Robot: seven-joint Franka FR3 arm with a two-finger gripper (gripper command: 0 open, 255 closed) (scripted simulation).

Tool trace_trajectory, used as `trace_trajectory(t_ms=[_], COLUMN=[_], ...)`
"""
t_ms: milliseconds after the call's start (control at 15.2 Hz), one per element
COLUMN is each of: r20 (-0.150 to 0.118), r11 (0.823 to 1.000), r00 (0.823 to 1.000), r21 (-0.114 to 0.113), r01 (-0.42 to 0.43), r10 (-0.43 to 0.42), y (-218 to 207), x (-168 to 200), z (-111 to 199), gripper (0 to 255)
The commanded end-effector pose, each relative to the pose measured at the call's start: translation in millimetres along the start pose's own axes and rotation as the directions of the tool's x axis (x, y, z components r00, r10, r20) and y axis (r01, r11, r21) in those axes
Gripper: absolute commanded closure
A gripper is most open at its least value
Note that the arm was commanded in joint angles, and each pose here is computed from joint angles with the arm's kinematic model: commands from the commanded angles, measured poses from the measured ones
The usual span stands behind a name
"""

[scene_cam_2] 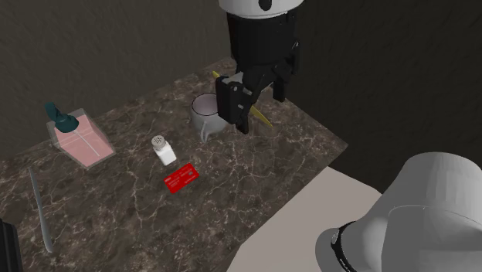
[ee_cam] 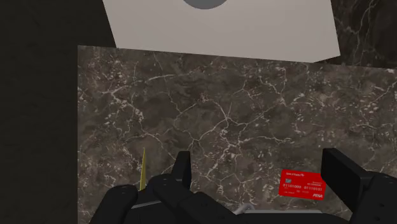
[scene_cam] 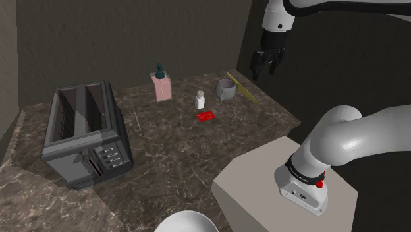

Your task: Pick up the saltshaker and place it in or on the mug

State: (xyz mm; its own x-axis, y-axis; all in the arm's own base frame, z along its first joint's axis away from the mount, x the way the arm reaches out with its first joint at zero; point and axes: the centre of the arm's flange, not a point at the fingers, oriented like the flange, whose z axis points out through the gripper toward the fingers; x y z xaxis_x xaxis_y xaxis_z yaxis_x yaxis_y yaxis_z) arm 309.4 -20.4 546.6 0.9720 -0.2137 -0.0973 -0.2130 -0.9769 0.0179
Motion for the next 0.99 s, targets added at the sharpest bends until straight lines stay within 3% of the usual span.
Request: trace_trajectory(t_ms=[0, 924], r20=[0.0, -0.051], r11=[1.0, 0.997], r00=[1.0, 0.996], r21=[0.0, 0.02], r01=[0.0, -0.069], r10=[0.0, 0.07], y=[0.0, -77.8], x=[0.0, 140.8], z=[0.0, 74.5], gripper=[0, 0])
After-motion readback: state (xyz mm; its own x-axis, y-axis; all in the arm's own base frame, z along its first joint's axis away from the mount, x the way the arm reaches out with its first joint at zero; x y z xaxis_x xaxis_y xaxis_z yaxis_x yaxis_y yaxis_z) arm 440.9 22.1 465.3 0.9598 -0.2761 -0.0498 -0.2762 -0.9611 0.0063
